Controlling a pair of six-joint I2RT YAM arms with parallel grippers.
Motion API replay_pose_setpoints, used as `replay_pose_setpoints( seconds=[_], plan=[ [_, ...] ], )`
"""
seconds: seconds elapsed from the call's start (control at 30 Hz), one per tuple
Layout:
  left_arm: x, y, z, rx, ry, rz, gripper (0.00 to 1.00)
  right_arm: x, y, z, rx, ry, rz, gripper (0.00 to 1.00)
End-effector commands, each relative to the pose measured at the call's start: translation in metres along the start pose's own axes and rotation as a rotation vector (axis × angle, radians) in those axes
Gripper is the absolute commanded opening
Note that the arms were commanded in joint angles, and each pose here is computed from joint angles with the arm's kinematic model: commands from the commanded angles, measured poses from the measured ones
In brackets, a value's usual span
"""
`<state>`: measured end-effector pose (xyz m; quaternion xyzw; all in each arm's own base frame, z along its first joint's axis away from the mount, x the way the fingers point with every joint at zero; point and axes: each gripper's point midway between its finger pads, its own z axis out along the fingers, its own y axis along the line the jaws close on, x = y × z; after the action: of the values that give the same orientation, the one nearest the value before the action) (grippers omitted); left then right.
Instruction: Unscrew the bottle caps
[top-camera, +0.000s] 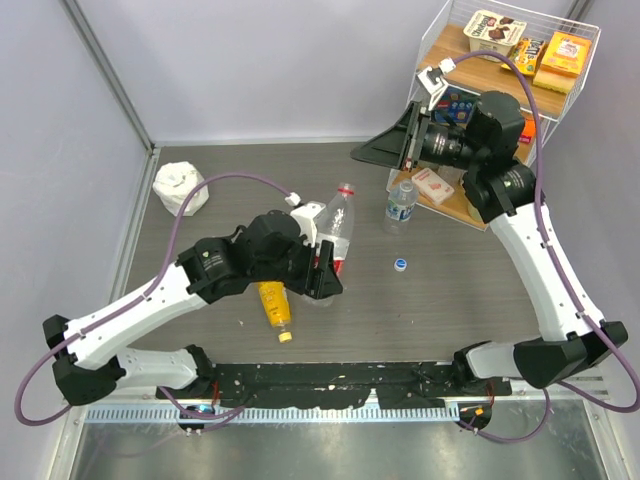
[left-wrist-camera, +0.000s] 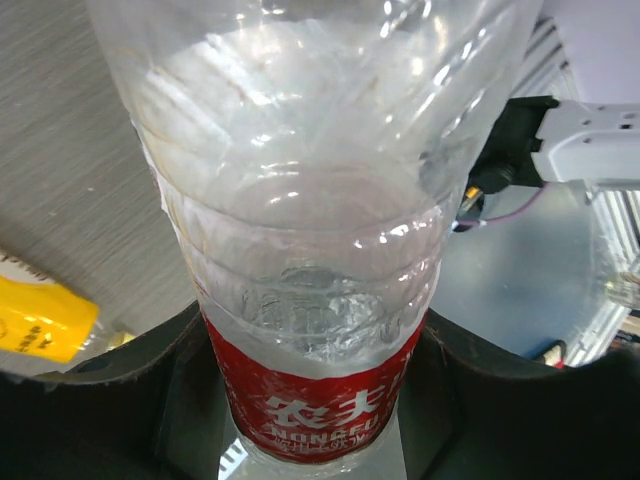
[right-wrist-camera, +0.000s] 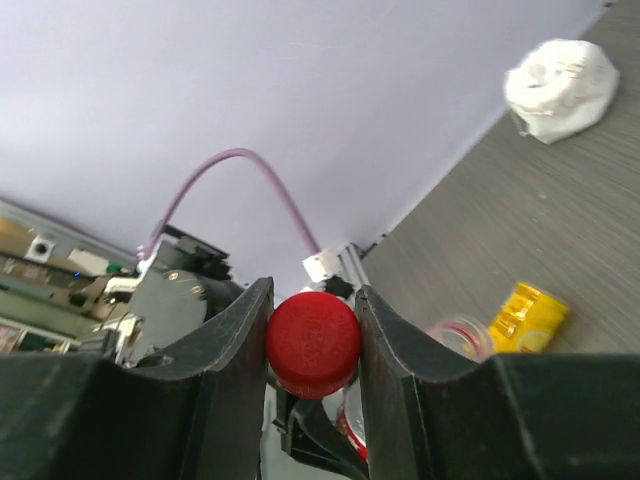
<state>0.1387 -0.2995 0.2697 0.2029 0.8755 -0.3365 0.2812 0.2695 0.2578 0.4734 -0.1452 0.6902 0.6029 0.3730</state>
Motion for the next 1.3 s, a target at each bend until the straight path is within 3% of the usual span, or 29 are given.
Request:
replay_pose_setpoints(
  seconds=[0.0, 0.23, 0.43, 0.57, 0.9, 1.13, 1.27],
  plan=[
    [-0.013, -0.032, -0.015, 0.162, -0.067, -0.027, 0.12, 0.005, 0.045, -0.010, -0.184, 0.029, -0.061, 0.02],
    [-0.009, -0.023, -0.020, 0.139, -0.108, -0.077, 0.12, 0.007, 0.034, -0.011, -0.133, 0.001, -0.036, 0.02],
    [-0.014, 0.008, -0.028, -0.024, -0.172, -0.118, 0.12, 0.023, -0.016, -0.012, 0.097, 0.040, -0.015, 0.02],
    [-0.022, 0.021, -0.037, -0.093, -0.229, -0.126, 0.12, 0.053, -0.060, -0.018, 0.247, 0.144, -0.006, 0.02],
    [-0.041, 0.030, -0.037, -0.156, -0.310, -0.113, 0.14, 0.176, -0.191, -0.050, 0.739, 0.466, 0.047, 0.05],
    [-0.042, 0.022, -0.017, -0.136, -0.265, -0.060, 0.20, 0.192, -0.252, -0.077, 0.992, 0.403, 0.019, 0.12],
    [-0.040, 0.025, -0.005, -0.146, -0.259, -0.039, 0.23, 0.201, -0.269, -0.082, 1.031, 0.368, 0.010, 0.25]
  ],
)
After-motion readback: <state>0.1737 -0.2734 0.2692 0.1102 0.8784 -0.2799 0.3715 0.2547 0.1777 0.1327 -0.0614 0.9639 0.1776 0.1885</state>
